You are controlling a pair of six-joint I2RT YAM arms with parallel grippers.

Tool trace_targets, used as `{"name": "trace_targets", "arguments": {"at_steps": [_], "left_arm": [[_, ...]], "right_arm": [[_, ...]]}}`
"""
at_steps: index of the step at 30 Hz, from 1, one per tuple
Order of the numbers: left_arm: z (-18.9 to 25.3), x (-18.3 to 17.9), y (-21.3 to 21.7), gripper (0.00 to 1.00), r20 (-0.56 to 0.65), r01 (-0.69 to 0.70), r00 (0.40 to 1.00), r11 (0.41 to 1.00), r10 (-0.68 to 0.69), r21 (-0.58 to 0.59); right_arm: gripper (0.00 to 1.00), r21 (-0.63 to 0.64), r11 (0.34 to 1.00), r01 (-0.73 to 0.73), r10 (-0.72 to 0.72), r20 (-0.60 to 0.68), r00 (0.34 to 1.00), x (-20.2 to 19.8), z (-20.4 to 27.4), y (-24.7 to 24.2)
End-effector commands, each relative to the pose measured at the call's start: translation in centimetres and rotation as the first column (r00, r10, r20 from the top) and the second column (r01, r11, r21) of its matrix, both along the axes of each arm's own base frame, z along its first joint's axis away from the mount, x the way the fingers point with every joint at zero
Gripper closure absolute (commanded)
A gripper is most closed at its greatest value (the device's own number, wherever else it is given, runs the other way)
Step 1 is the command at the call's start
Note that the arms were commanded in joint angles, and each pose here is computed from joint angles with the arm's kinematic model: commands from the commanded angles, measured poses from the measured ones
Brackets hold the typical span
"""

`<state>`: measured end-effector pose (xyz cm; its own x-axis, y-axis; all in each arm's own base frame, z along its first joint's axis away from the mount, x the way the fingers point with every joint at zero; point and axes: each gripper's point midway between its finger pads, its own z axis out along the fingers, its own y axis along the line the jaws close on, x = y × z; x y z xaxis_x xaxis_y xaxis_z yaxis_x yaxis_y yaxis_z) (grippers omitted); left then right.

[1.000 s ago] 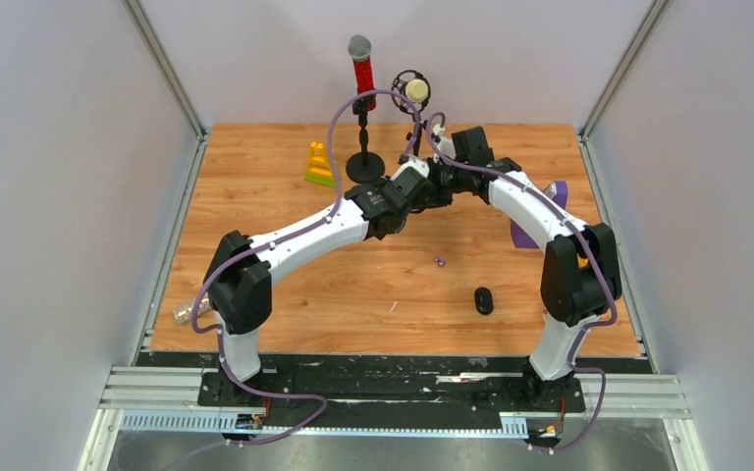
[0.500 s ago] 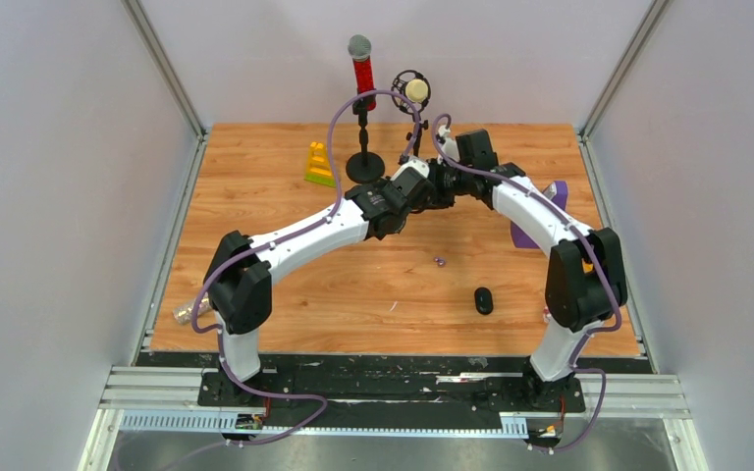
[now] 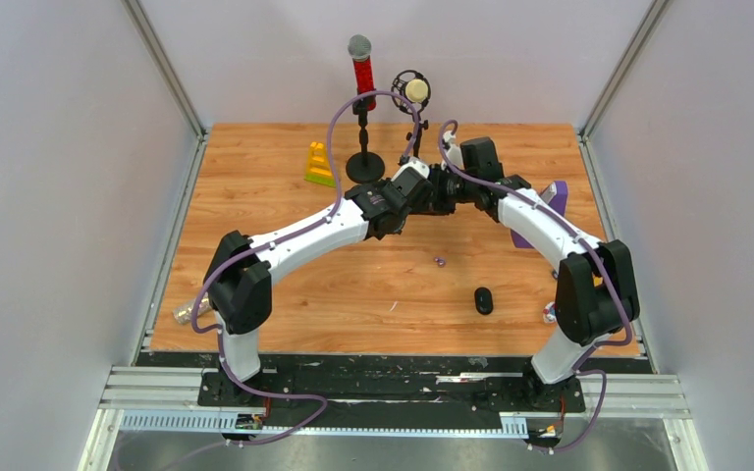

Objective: Insert the wireless bluetooth earbuds into the charging case
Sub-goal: Place the earbud in the charging case.

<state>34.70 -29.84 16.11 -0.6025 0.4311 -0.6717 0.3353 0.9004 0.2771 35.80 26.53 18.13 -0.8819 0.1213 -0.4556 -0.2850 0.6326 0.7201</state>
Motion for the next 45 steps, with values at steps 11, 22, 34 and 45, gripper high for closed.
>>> {"name": "trace_targets", "arguments": {"at_steps": [11,22,34,45], "left_arm": [[3.8,0.4,-0.8,1.0,0.05,-0.023,0.998,0.994,0.028,-0.107],[4.0,0.4,-0.9,1.0,0.051,-0.022,0.998,0.993,0.028,-0.113],[3.9,0.2,-0.9,1.0,0.046,-0.017,0.999,0.993,0.023,-0.12],[4.0,0.1,-1.0,1.0,0.042,-0.014,0.999,0.992,0.02,-0.128]], "right_arm": [[0.97,0.019,1.0,-0.004,0.003,0.024,1.0,-0.1,0.3,1.7],[0.97,0.002,1.0,0.014,-0.014,0.004,1.0,0.1,-0.8,1.6],[0.98,-0.024,0.999,0.031,-0.031,-0.002,1.0,0.5,-1.7,1.6],[0.98,-0.025,0.999,0.04,-0.041,-0.016,0.999,0.8,-1.9,1.8]]}}
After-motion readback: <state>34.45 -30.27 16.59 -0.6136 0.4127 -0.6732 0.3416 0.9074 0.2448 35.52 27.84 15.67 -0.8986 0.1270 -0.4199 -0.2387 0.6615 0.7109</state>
